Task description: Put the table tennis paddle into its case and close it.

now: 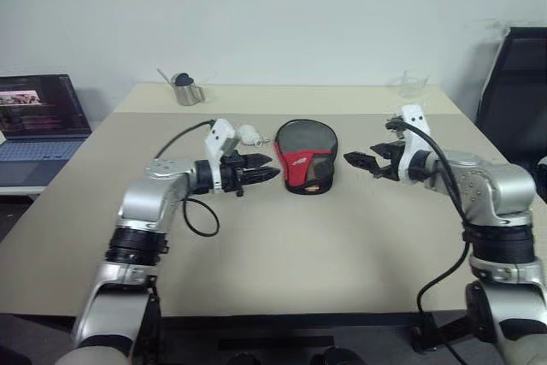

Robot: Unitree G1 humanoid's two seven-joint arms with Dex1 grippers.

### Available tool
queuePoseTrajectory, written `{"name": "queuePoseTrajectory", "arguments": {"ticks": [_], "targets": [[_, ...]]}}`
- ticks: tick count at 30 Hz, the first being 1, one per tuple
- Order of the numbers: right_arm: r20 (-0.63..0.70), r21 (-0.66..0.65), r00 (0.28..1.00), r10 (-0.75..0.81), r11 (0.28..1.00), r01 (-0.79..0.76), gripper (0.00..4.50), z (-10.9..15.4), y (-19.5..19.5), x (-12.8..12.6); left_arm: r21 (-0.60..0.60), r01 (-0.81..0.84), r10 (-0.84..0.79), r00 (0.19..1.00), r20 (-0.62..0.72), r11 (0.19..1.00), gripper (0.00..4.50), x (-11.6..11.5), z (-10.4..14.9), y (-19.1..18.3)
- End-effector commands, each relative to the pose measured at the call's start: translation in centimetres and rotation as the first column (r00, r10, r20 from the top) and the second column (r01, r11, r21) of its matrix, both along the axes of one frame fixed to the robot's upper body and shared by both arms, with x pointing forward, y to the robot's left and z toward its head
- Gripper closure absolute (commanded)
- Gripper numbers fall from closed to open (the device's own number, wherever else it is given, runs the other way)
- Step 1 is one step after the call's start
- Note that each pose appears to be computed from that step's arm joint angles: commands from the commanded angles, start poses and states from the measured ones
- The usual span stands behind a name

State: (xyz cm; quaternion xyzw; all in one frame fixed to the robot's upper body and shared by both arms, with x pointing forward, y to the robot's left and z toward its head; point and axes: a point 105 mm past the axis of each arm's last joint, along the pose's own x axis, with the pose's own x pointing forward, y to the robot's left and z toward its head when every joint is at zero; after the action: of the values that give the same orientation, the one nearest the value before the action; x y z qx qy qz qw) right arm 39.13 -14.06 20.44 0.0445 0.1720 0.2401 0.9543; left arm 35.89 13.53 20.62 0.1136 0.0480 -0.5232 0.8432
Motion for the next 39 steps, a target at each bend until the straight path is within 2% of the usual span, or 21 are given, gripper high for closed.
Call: {"name": "queuePoseTrajectory", "arguments": {"ticks": [1,6,12,24,27,31,35,39], "targets": [[-0.029,0.031,0.992,-0.119,0.992,0.12,0.0,-0.1,-0.6,1.4,0.02,0.033,-0.034,0.999,0.024,0.999,2.4,-1.4,0.8,0.6],[-0.068,0.04,0.982,-0.178,0.983,0.181,0.0,-1.5,1.4,3.4,0.035,-0.008,0.008,1.0,0.02,0.999,2.4,-1.8,0.5,1.2],[-0.114,0.038,0.962,-0.25,0.966,0.256,0.0,-3.0,1.3,4.8,0.047,-0.052,0.051,0.998,0.025,0.998,2.4,-2.0,0.4,1.6],[-0.24,0.024,0.956,-0.169,0.984,0.179,0.0,-7.3,3.9,4.4,0.037,-0.115,0.114,0.993,0.03,0.993,2.4,-2.7,0.9,2.7],[-0.229,0.023,0.958,-0.173,0.983,0.183,0.0,-7.0,3.8,4.6,0.04,-0.123,0.122,0.992,0.029,0.992,2.4,-2.8,0.8,2.9],[-0.207,0.07,0.962,-0.179,0.978,0.197,0.0,-5.3,3.4,5.0,0.044,-0.141,0.14,0.99,0.027,0.989,2.4,-2.9,0.6,3.2],[-0.196,0.12,0.976,-0.095,0.985,0.12,0.0,-4.1,5.0,4.7,0.045,-0.15,0.149,0.988,0.029,0.988,2.4,-2.8,0.6,3.3],[-0.199,0.12,0.977,-0.07,0.988,0.095,0.0,-4.2,6.2,4.7,0.043,-0.151,0.15,0.988,0.033,0.988,2.4,-2.8,0.6,3.2]]}}
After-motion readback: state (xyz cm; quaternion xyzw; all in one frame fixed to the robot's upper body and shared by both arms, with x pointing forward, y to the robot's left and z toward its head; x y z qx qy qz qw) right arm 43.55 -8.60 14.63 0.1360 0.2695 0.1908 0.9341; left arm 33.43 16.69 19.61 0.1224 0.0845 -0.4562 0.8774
